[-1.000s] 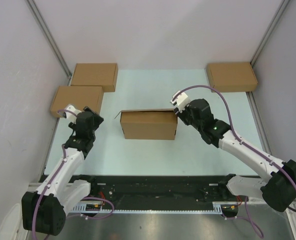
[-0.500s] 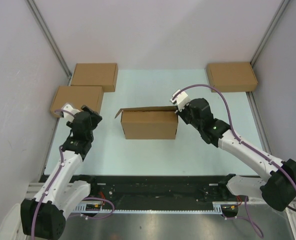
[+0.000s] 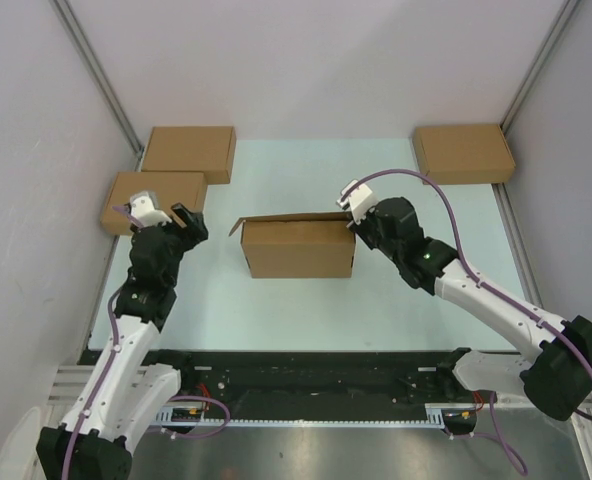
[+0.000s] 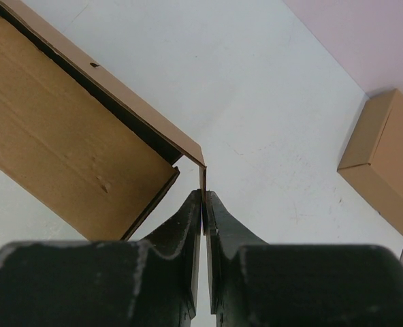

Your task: Fold the paper box

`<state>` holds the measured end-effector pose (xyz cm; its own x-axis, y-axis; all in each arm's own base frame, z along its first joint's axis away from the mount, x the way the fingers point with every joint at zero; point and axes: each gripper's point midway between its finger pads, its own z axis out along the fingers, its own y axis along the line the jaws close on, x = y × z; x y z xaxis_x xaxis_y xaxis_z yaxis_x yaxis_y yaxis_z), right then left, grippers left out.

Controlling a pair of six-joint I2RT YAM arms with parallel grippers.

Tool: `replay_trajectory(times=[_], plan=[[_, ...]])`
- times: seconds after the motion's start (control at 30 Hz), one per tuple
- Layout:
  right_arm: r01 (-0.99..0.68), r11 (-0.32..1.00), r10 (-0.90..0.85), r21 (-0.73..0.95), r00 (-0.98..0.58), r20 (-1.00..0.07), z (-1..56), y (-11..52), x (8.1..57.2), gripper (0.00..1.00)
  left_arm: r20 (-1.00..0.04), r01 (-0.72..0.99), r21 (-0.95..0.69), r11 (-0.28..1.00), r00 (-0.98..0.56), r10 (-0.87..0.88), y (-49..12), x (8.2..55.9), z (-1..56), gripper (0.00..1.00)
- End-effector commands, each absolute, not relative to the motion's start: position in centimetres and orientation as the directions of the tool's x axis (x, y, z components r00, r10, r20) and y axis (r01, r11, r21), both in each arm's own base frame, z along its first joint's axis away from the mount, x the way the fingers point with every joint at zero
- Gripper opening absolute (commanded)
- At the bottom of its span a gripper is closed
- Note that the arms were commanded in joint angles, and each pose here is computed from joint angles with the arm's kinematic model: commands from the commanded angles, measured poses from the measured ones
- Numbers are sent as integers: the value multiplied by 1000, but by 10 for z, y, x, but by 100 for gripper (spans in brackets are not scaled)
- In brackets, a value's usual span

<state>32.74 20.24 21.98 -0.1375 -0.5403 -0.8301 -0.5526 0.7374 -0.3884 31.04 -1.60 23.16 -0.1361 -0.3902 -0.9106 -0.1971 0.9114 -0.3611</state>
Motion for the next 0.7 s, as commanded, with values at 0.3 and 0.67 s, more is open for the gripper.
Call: replay_trajectory(times=[0.3,0.67], plan=[[-508,769,-492,-387,-85,-866,255,205,329,10,-996,449,-72,891,9,-86,-103,294,286,69],[-521,772,-476,-365,-93,-874,255,209,326,9,-998,498,-36,866,-59,-8,-109,281,259,66]])
